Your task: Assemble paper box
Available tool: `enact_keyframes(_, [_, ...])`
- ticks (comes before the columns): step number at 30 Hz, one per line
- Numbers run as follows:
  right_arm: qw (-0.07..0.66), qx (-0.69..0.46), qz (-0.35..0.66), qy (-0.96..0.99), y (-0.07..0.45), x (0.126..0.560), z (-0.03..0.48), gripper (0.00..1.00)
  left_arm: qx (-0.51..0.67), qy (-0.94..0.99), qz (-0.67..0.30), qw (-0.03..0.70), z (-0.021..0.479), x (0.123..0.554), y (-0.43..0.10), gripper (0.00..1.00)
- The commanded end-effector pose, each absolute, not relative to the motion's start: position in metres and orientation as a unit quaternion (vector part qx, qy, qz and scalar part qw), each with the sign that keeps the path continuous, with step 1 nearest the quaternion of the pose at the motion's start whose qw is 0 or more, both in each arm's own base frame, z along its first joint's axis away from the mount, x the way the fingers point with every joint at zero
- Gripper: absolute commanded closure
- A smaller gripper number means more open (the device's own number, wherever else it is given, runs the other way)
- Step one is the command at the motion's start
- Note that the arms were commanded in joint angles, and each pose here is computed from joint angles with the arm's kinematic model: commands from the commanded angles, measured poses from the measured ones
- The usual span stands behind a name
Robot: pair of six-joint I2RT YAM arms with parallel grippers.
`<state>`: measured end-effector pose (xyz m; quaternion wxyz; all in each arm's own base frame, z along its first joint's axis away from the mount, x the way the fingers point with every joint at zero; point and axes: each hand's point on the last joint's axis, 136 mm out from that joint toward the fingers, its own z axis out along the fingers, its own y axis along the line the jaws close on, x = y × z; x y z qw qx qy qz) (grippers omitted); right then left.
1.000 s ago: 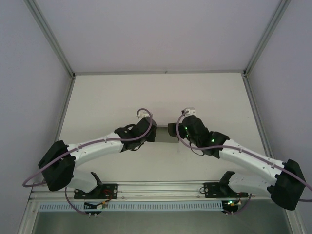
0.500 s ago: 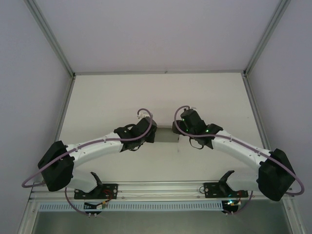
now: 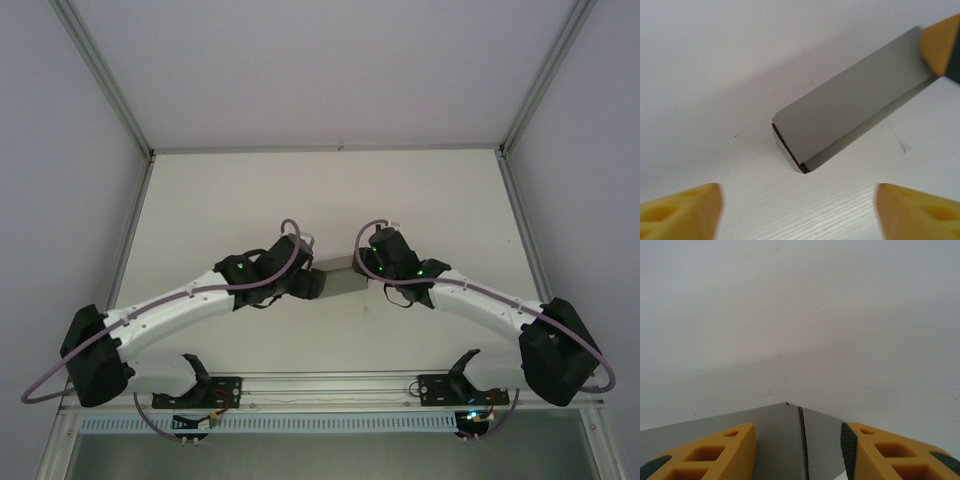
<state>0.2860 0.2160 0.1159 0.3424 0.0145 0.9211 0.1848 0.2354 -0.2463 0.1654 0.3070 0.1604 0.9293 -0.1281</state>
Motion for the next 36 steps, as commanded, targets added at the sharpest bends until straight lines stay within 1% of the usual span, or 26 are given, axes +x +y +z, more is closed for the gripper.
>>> enact_keyframes(1, [0.275,0.011,0.136,0.952,0.193,0.256,0.071,0.52,0.152,0.93,-0.147,0.3,0.182,0.23,-0.244,0.0])
enact_keyframes(4, [0.276,0.011,0.137,0.951,0.192,0.255,0.068,0.53,0.12,0.938,-0.154,0.287,0.177,0.242,-0.245,0.0])
enact_keyframes(8, [0.273,0.009,0.137,0.952,0.191,0.253,0.066,0.53,0.078,0.95,-0.155,0.259,0.155,0.262,-0.244,0.0])
enact_keyframes(9, [0.273,0.011,0.135,0.952,0.19,0.252,0.065,0.53,0.076,0.951,-0.169,0.249,0.15,0.264,-0.248,0.02])
enact_keyframes(13, [0.27,0.012,0.132,0.954,0.188,0.25,0.061,0.54,0.066,0.952,-0.204,0.216,0.124,0.259,-0.254,0.17])
enact_keyframes(14, [0.269,0.013,0.132,0.954,0.188,0.25,0.06,0.54,0.052,0.955,-0.204,0.209,0.116,0.259,-0.249,0.24])
enact_keyframes(15, [0.267,0.016,0.131,0.955,0.187,0.249,0.057,0.55,0.039,0.957,-0.211,0.196,0.107,0.258,-0.246,0.34])
enact_keyframes(17, [0.262,0.022,0.134,0.955,0.186,0.246,0.053,0.57,0.019,0.957,-0.231,0.174,0.091,0.254,-0.243,0.48])
enact_keyframes(18, [0.257,0.026,0.138,0.956,0.185,0.243,0.049,0.58,0.01,0.957,-0.239,0.165,0.083,0.252,-0.242,0.52])
enact_keyframes(21, [0.243,0.031,0.159,0.956,0.189,0.235,0.041,0.61,-0.002,0.954,-0.258,0.151,0.069,0.246,-0.244,0.61])
enact_keyframes(24, [0.238,0.028,0.182,0.954,0.191,0.227,0.032,0.67,-0.01,0.951,-0.271,0.147,0.061,0.241,-0.244,0.75])
enact_keyframes(26, [0.242,0.024,0.198,0.949,0.192,0.224,0.03,0.75,-0.017,0.95,-0.277,0.145,0.056,0.239,-0.243,0.8])
enact_keyframes(29, [0.252,0.025,0.211,0.944,0.191,0.221,0.027,0.83,-0.023,0.954,-0.268,0.135,0.047,0.235,-0.239,0.92])
enact_keyframes(31, [0.26,0.02,0.22,0.94,0.191,0.221,0.028,0.87,-0.023,0.956,-0.262,0.132,0.044,0.235,-0.237,1.0])
enact_keyframes(36, [0.268,0.012,0.221,0.938,0.191,0.223,0.032,0.95,-0.024,0.958,-0.253,0.133,0.043,0.234,-0.233,1.0])
